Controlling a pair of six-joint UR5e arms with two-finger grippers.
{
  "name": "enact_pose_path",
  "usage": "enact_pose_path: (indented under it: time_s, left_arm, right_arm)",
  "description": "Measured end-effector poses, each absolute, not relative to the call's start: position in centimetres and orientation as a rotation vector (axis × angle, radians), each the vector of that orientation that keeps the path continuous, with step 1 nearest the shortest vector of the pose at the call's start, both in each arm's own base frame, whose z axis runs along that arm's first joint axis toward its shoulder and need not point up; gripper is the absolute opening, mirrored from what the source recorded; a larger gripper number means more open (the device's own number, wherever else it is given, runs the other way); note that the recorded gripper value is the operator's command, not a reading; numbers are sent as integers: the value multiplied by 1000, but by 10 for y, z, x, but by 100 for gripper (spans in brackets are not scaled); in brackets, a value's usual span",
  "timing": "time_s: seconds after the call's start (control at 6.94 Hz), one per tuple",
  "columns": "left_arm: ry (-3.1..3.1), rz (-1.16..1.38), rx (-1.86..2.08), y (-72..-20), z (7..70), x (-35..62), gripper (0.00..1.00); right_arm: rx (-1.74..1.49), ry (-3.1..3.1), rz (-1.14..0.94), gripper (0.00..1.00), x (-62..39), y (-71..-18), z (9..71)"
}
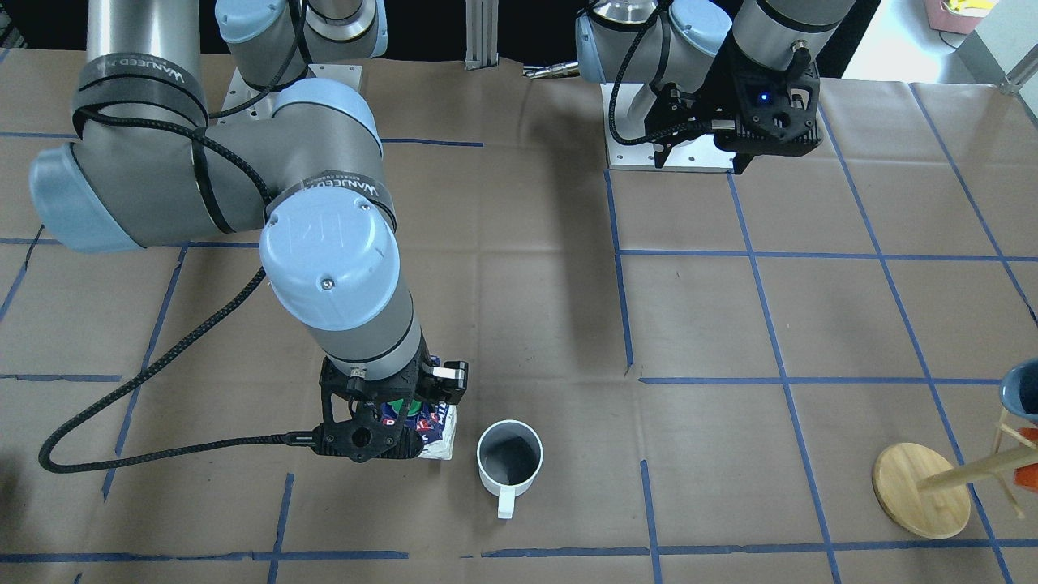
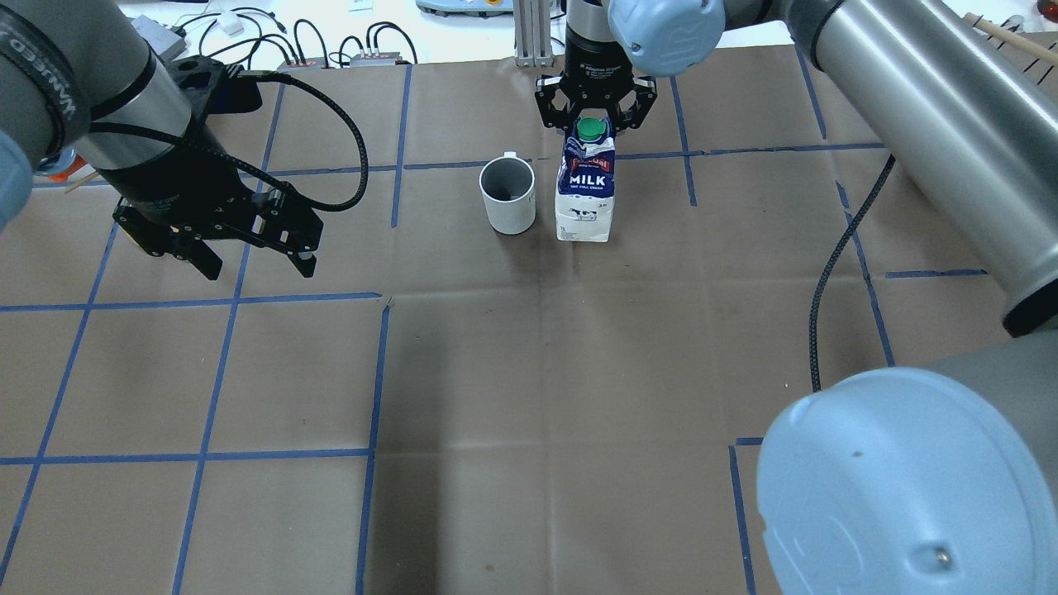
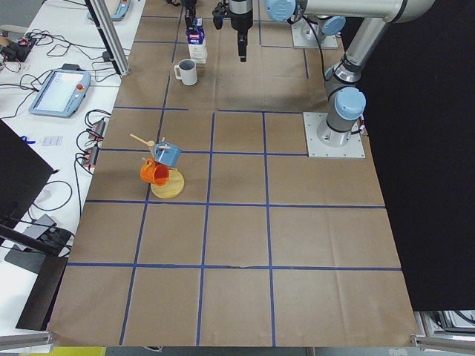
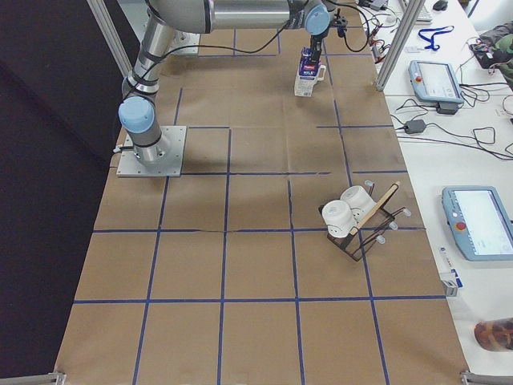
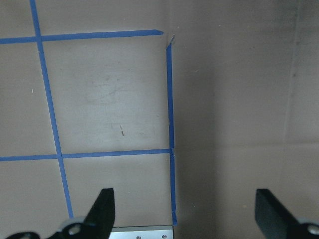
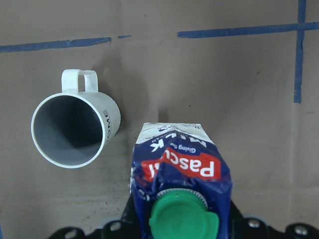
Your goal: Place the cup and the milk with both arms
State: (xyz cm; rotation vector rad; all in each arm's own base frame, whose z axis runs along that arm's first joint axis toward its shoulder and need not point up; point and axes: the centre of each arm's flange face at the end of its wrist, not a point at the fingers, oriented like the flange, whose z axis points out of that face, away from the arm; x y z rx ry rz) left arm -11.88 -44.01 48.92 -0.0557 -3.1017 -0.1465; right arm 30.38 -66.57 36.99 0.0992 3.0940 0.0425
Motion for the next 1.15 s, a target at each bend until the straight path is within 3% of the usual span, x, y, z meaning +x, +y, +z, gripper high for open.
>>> enact_pose_path:
  time_s: [0.72, 0.86, 1.01, 1.15]
  left_arm:
    - [-3102, -148, -54, -440, 489, -119, 100]
    - [-3102, -149, -54, -440, 489, -119, 100]
    - [-3102, -149, -54, -440, 489, -119, 100]
    - [-3102, -149, -54, -440, 489, -119, 100]
  right_arm:
    - [135, 3089, 40, 57, 323, -685, 344]
    - [136, 3087, 30, 88, 324, -687, 341]
    - [141, 3084, 20, 100, 325, -689, 338]
    - [142, 3081, 10, 100, 325, -691, 336]
